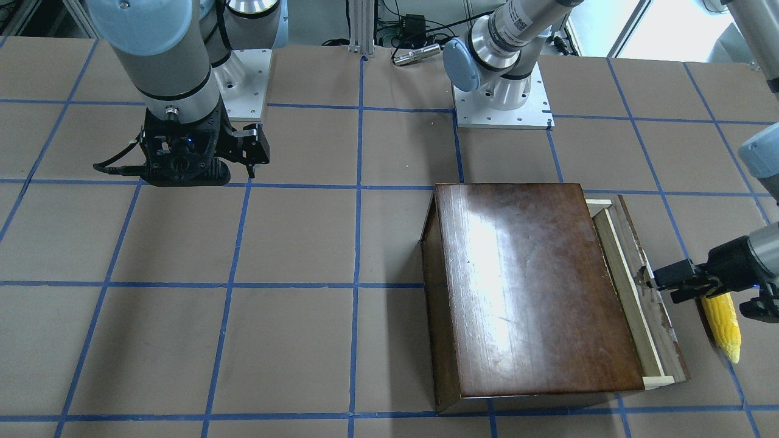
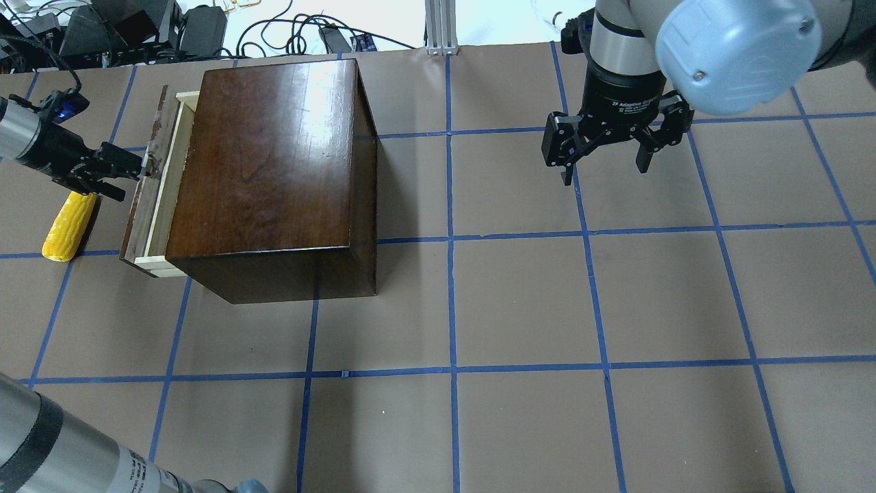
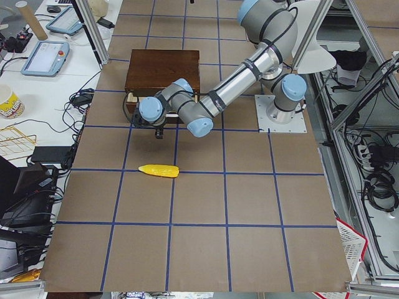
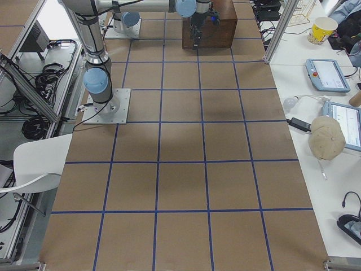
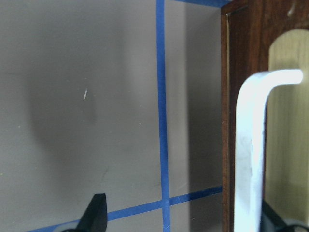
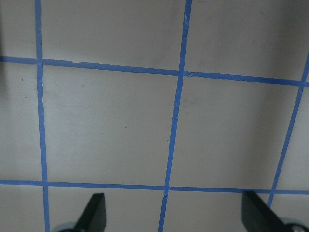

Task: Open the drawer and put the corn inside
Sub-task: 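Pull the drawer open with the left gripper, away from the cabinet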

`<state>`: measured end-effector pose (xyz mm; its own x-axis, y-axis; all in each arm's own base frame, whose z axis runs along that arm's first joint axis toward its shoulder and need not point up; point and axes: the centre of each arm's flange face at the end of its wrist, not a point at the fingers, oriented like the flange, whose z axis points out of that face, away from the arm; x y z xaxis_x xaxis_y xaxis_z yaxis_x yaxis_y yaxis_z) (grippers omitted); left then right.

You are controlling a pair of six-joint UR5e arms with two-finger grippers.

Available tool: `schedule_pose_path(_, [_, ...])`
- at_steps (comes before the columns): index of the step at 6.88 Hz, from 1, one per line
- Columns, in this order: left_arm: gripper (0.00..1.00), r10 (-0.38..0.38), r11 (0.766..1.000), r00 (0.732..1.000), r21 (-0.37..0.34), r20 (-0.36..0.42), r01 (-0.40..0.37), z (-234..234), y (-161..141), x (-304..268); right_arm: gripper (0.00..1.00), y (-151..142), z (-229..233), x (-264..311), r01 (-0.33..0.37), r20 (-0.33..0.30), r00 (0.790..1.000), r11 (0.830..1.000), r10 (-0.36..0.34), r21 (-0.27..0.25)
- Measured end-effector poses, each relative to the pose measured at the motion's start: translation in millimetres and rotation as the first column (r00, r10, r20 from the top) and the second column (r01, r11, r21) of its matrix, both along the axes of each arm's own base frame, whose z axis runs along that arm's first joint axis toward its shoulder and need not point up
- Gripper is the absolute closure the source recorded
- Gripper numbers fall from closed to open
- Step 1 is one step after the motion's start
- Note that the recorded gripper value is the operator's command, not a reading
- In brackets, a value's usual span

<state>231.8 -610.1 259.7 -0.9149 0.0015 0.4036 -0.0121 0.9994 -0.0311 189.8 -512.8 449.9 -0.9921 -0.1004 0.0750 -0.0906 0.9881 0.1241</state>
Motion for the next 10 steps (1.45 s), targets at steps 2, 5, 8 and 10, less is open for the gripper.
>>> schedule_pose_path(2, [0.0,0.0,1.0,1.0,-0.011,0.012,0.0,7.1,-3.8,8.0,0.0,0.0,0.0,0.0,0.0,0.0,1.0,1.0,0.0,0.0])
schedule_pose_path(5, [0.0,-0.02,1.0,0.999,-0.014,0.035,0.02,8.2,-7.1,23.2,0.0,0.0,0.0,0.0,0.0,0.0,1.0,1.0,0.0,0.0])
schedule_pose_path(8, [0.0,-0.025,1.0,0.999,-0.017,0.048,0.026,9.9,-6.8,28.8,0.0,0.0,0.0,0.0,0.0,0.0,1.0,1.0,0.0,0.0])
schedule_pose_path(10, [0.0,-0.032,0.999,0.997,-0.013,0.069,0.033,10.3,-6.1,31.7,0.0,0.0,0.0,0.0,0.0,0.0,1.0,1.0,0.0,0.0])
